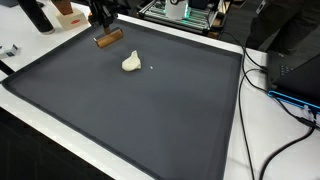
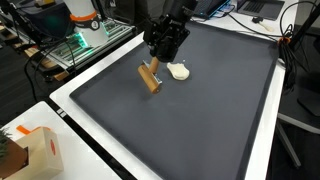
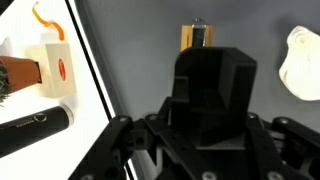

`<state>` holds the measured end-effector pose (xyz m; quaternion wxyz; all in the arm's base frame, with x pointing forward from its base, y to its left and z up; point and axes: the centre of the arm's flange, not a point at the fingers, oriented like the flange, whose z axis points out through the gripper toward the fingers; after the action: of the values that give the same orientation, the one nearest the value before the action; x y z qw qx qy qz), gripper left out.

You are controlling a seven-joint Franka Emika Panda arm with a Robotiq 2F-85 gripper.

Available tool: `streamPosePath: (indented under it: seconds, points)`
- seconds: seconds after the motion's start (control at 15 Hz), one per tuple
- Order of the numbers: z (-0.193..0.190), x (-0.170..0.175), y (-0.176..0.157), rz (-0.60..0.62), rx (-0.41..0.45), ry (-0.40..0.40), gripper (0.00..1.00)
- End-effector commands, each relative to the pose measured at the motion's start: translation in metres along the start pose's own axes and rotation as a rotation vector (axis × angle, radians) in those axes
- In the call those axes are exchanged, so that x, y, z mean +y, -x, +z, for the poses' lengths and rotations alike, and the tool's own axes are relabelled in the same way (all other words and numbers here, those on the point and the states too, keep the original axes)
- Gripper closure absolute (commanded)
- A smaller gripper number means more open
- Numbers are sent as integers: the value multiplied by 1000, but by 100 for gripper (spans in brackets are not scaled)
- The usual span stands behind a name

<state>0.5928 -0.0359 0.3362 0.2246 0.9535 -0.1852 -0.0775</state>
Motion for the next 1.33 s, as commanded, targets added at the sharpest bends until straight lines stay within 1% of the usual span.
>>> streamPosePath:
  seconds: [0.0, 0.47, 0.6, 0.93, 1.27]
  points:
    - [-11, 17, 3, -111, 27, -64, 76]
    - [-32, 37, 6, -360, 113, -165, 76]
    - [-40, 43, 9, -461, 153, -205, 76]
    - [-59, 54, 25, -706, 242, -266, 76]
    - [-89, 56, 48, -953, 350, -305, 76]
